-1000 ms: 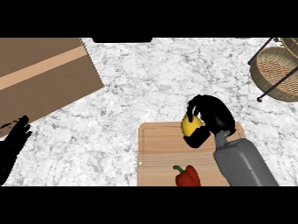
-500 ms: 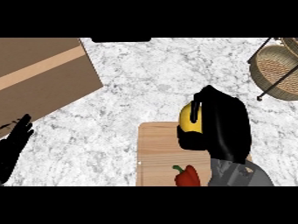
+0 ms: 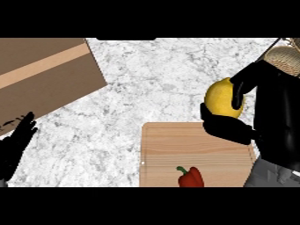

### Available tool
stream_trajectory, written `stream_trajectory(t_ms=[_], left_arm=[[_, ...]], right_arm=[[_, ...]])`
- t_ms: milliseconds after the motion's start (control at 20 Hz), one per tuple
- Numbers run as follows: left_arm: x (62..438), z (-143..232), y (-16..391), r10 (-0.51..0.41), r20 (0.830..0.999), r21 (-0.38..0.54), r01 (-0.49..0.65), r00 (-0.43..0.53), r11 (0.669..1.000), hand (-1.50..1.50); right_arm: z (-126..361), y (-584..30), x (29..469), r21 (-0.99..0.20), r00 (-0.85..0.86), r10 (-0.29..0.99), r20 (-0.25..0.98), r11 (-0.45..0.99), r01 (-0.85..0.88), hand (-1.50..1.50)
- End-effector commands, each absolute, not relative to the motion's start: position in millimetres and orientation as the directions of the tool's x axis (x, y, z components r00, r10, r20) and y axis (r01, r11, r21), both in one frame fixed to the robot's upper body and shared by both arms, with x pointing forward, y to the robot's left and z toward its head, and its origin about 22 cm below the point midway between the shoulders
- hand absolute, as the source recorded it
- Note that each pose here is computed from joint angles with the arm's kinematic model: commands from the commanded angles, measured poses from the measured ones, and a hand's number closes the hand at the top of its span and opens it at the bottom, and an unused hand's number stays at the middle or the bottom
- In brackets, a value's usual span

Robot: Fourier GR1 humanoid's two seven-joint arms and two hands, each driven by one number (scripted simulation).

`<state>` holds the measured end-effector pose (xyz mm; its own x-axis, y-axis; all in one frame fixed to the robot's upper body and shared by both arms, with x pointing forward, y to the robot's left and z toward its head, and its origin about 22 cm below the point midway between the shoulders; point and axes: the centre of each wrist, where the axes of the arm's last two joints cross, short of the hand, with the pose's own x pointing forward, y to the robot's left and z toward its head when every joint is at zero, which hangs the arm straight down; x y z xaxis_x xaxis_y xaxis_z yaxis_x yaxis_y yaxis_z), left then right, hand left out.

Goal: Pick the lemon from the cutting board and place it in the tiered basket

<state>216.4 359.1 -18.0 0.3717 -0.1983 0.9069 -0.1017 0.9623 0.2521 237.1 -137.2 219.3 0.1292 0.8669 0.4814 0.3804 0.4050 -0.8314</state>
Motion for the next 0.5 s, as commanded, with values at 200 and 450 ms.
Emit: stream_trajectory(t_ms=[200,450], left_arm=[[215.1,-23.0,352.0,-0.198,0.913,0.245,-0.093,0.356,0.965,0.0],[223.4,-16.2,361.4,-0.193,0.91,0.234,-0.072,0.366,0.97,0.0]], right_arm=[[232.2,-200.7,302.3,-0.766,0.133,0.823,0.553,0.44,0.469,1.5],[236.5,-237.9,345.4,-0.775,0.139,0.85,0.507,0.379,0.506,1.5]])
